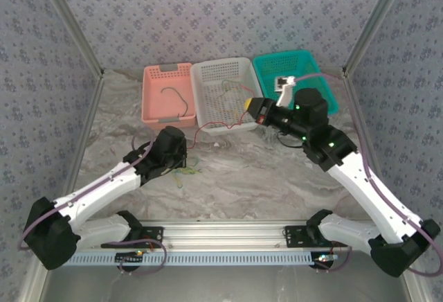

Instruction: Untangle the cables

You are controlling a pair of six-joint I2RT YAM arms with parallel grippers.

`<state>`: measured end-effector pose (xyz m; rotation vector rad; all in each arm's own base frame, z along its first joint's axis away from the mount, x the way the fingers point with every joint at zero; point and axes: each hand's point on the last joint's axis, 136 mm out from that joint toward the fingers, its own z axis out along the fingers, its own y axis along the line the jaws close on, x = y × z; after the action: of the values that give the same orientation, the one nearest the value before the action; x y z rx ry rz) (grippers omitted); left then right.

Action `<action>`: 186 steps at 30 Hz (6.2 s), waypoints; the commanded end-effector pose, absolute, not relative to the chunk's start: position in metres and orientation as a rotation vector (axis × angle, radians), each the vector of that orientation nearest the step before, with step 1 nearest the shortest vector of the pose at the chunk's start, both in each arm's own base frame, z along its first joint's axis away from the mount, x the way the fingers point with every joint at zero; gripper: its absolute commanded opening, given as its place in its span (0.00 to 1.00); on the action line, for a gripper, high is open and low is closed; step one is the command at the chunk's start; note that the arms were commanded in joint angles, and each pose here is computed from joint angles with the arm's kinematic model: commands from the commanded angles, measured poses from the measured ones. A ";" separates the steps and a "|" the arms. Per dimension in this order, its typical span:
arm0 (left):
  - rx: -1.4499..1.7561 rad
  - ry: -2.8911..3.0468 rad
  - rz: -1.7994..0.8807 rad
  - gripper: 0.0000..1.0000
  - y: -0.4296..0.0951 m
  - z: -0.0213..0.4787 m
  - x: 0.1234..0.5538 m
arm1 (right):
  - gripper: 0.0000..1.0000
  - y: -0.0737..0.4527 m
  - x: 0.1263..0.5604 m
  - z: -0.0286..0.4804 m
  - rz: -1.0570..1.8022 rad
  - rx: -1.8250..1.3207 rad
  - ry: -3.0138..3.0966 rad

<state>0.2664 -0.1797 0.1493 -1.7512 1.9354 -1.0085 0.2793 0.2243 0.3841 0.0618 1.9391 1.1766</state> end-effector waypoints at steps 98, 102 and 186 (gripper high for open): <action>-0.211 2.214 -0.551 0.65 -0.159 0.299 0.226 | 0.50 -0.020 0.424 0.281 0.349 0.537 2.070; -0.318 2.323 -0.501 0.65 -0.150 0.267 0.225 | 0.49 0.038 0.397 0.286 0.402 0.383 2.093; -1.140 2.524 -0.289 0.00 -0.085 0.087 0.274 | 0.00 0.256 0.254 0.169 0.854 -0.414 2.379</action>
<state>0.2896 -0.1132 0.0927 -1.1540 2.5104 -0.4616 0.2517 0.2900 0.1695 -0.5537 2.3256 0.8844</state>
